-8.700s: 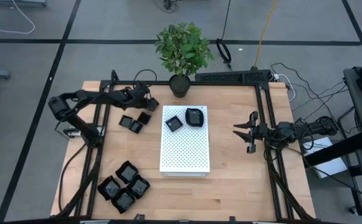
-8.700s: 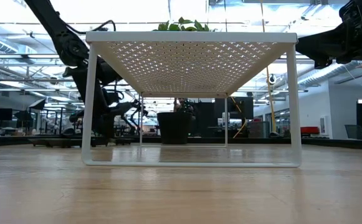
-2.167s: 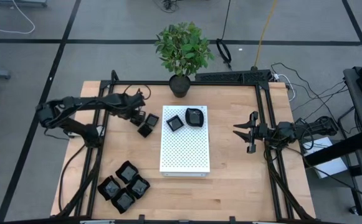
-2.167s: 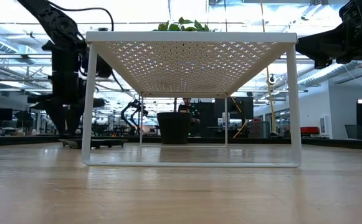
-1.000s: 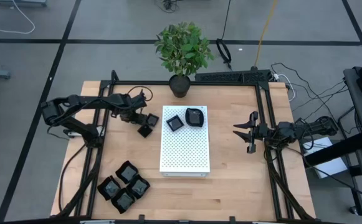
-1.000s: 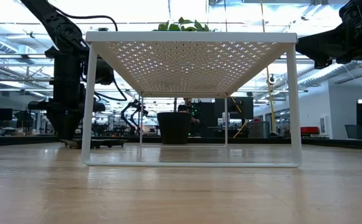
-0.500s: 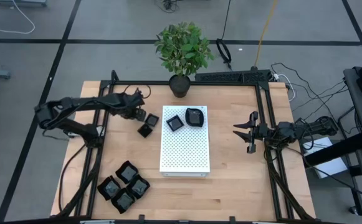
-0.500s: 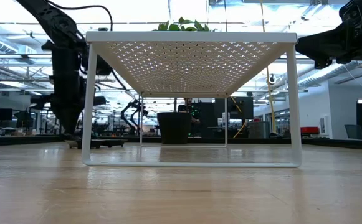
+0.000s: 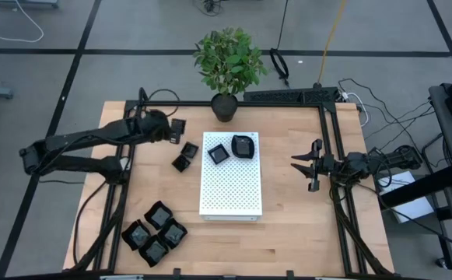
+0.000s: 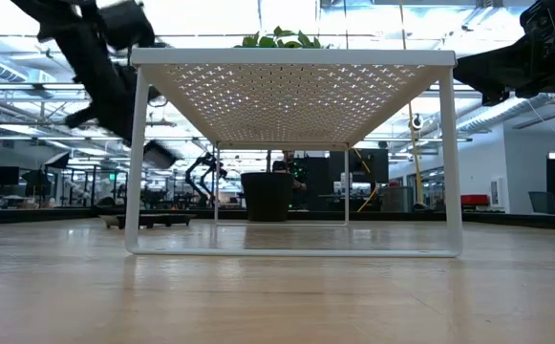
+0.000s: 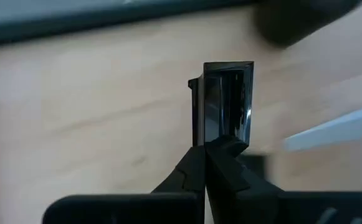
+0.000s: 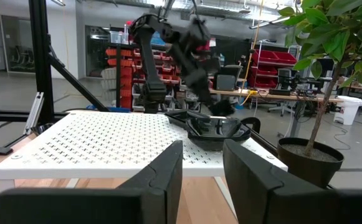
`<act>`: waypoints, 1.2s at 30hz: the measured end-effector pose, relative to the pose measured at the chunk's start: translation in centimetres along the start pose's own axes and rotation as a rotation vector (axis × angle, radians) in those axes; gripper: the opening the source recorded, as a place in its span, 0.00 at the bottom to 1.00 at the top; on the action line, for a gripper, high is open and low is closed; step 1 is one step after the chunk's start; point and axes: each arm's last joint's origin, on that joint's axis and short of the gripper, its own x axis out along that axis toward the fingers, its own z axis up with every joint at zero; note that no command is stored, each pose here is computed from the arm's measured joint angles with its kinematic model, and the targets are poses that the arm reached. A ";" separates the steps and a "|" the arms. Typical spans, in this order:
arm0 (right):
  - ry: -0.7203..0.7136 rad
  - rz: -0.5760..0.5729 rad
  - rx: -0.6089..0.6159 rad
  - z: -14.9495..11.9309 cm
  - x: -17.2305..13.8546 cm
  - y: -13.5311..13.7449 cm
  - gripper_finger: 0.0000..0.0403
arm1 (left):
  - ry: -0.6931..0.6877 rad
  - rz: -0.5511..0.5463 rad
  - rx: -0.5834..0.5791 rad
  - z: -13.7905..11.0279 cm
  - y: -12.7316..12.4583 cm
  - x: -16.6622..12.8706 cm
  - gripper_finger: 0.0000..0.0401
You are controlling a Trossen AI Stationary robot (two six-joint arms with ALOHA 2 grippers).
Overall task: Pick & Place Mini shaped plates
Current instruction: Stack the black square plate on top of the the black square plate on the shelf
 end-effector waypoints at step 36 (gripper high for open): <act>0.000 0.000 0.000 0.0 0.0 0.0 0.25 | 0.221 -0.408 0.627 3.4 -14.9 -2.8 0.00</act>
